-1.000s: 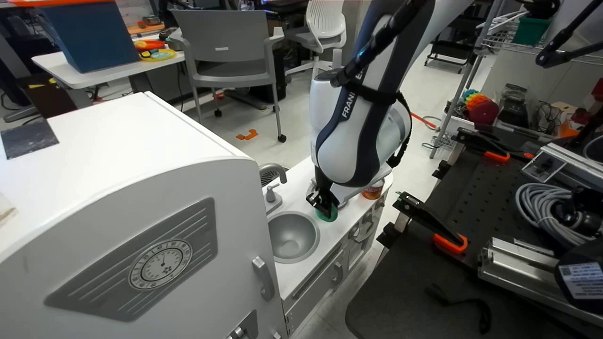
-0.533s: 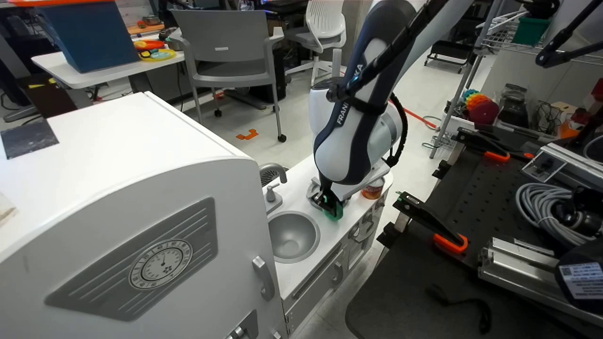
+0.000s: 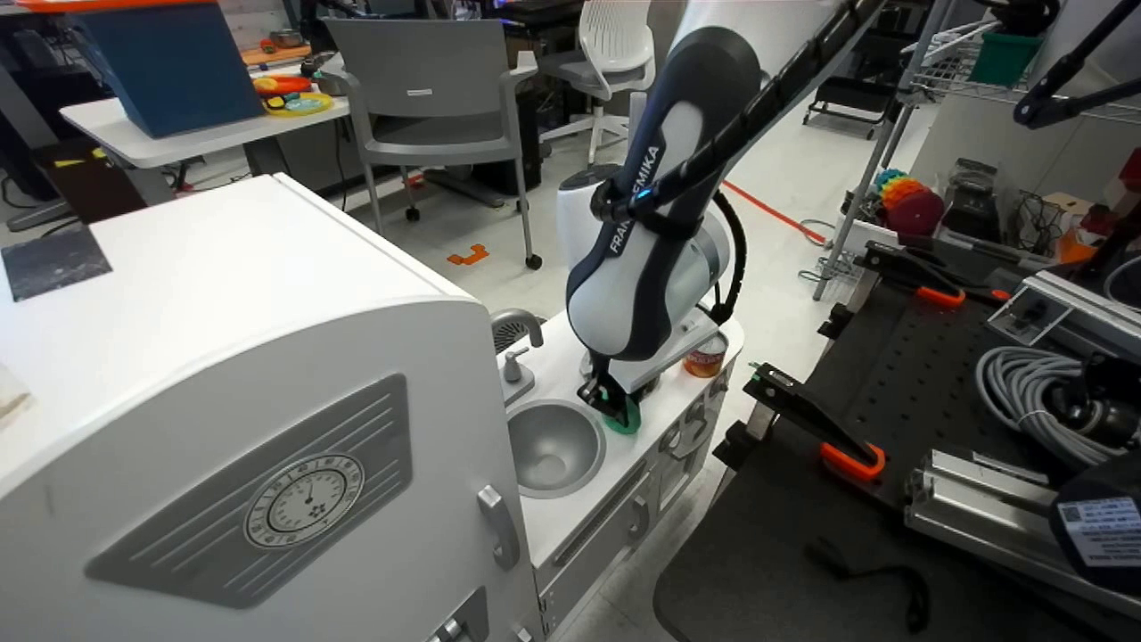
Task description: Pick up the green toy from the small sink and put it on the countertop.
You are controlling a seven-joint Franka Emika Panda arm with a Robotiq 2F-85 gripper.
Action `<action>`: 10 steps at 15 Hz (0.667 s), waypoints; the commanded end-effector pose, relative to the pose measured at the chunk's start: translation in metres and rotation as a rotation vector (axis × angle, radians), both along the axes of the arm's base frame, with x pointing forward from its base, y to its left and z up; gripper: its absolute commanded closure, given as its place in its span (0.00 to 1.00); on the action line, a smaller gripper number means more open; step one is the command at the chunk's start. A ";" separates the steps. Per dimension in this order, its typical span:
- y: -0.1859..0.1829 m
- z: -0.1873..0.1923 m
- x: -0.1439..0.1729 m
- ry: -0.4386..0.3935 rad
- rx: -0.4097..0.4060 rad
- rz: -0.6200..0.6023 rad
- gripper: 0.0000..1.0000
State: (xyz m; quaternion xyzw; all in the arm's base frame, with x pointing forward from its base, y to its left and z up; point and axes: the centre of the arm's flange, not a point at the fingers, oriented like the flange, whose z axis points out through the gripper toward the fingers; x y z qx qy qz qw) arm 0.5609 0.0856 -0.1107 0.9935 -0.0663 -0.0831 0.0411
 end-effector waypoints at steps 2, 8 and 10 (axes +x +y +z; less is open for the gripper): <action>0.004 -0.015 0.004 0.031 -0.009 0.003 0.48; 0.020 0.027 -0.015 0.183 -0.007 -0.116 0.04; 0.021 0.044 -0.022 0.239 -0.018 -0.155 0.00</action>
